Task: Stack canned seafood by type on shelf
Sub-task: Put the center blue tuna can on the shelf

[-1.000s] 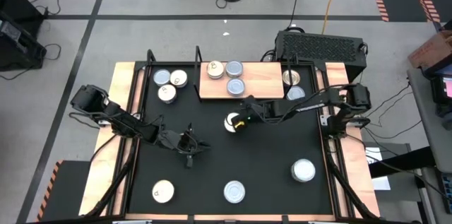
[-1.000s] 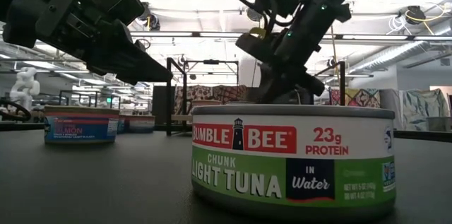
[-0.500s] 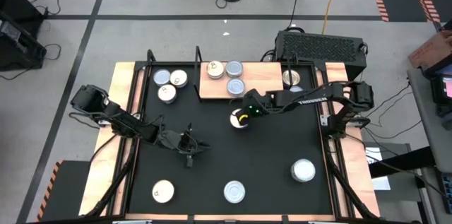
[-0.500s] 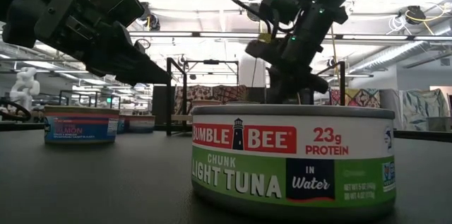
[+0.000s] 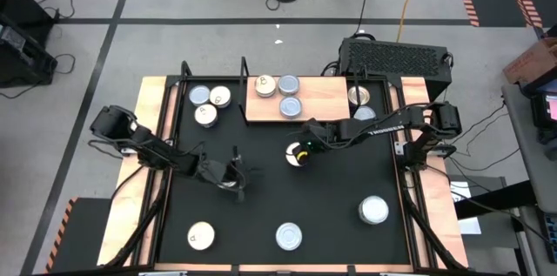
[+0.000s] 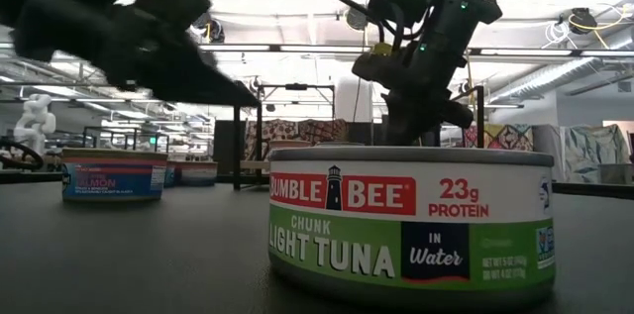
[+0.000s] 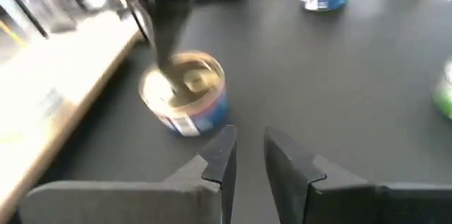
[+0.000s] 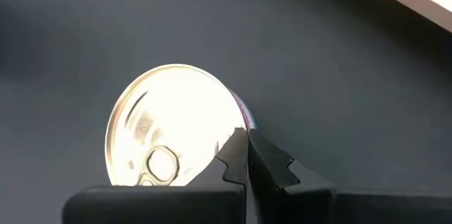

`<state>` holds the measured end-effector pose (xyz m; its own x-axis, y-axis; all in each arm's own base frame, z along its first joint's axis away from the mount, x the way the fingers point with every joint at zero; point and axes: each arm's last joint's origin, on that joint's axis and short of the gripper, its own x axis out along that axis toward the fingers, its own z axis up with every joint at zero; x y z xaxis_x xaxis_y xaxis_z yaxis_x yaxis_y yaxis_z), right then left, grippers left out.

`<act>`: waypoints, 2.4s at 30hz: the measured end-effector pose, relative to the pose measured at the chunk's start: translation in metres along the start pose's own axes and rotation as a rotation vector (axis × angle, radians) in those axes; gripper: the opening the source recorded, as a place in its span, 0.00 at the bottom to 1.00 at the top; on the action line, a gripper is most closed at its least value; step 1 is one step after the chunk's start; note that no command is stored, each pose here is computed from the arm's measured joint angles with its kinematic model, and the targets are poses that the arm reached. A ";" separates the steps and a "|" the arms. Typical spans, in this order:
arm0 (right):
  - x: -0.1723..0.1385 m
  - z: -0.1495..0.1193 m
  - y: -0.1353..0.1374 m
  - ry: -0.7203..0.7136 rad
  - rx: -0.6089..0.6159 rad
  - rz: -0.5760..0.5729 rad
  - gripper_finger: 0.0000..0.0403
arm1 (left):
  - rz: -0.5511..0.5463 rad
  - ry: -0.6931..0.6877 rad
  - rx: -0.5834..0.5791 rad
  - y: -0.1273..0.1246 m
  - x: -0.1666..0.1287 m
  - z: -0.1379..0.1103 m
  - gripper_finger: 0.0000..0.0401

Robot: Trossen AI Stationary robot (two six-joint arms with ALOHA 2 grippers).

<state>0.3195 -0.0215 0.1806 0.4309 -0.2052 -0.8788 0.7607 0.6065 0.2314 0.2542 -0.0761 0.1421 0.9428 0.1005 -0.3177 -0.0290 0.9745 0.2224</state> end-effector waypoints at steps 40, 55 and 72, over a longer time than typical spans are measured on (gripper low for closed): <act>0.000 -0.001 -0.004 0.025 -0.111 -0.027 0.00 | 0.014 0.372 0.786 0.031 0.123 0.014 0.20; 0.000 0.001 -0.002 0.008 -0.101 -0.015 0.00 | -0.073 0.344 0.810 0.039 0.125 0.012 0.06; -0.003 0.004 -0.008 -0.009 -0.113 -0.057 0.00 | 0.034 0.326 0.845 0.044 0.133 0.031 0.01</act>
<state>0.3139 -0.0293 0.1827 0.3934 -0.2484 -0.8852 0.7245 0.6765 0.1321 0.3885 -0.0263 0.1384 0.8014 0.3039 -0.5152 0.3191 0.5112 0.7980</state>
